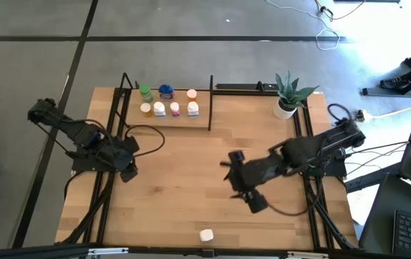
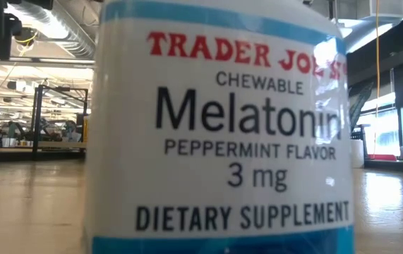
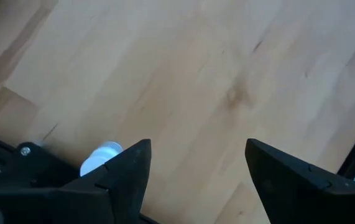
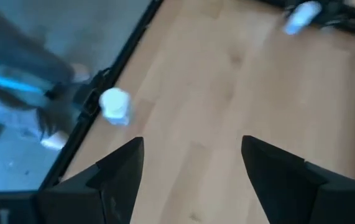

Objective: Pick and place medicine bottles onto shelf by color
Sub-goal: Put the white pill bottle on the shelf

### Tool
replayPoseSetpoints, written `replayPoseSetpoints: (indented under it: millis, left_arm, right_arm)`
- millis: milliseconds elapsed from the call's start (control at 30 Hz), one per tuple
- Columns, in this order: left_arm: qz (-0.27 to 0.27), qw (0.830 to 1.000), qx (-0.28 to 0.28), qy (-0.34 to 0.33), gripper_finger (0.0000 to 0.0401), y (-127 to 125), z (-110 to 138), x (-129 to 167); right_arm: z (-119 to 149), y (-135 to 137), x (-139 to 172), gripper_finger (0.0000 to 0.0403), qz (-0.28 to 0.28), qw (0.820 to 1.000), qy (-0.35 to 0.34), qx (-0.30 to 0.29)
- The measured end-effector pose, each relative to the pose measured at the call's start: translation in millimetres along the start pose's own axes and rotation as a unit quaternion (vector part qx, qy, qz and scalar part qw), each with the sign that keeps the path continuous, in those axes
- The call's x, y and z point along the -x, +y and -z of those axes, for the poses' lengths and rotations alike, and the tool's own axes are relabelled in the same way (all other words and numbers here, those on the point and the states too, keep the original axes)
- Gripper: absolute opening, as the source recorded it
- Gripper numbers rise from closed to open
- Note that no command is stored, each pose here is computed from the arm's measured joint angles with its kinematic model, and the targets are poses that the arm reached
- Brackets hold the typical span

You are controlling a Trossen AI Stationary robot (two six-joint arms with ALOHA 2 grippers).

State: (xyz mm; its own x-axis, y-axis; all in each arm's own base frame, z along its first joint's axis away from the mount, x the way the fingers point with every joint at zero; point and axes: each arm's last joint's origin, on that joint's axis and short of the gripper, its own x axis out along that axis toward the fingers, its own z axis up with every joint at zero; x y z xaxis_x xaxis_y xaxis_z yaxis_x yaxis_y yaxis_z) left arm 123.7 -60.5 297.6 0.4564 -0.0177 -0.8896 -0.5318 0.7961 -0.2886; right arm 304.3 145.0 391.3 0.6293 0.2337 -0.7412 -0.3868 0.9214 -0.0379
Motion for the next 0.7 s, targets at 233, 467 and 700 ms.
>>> replayPoseSetpoints:
  millis: [233,467,700]
  left_arm:
    - [0.012,0.997,-0.080,0.011,0.0255,-3,6,1]
    - [0.022,0.990,-0.139,0.018,0.0255,-6,13,3]
    - [0.030,0.987,-0.158,0.022,0.0255,-8,17,4]
  right_arm:
    - [-9,18,-62,0.0272,-0.035,0.999,0.004,-0.002]
    - [-15,27,-121,0.0272,-0.093,0.994,-0.021,-0.059]
    - [-5,35,-150,0.0272,-0.097,0.992,0.020,-0.079]
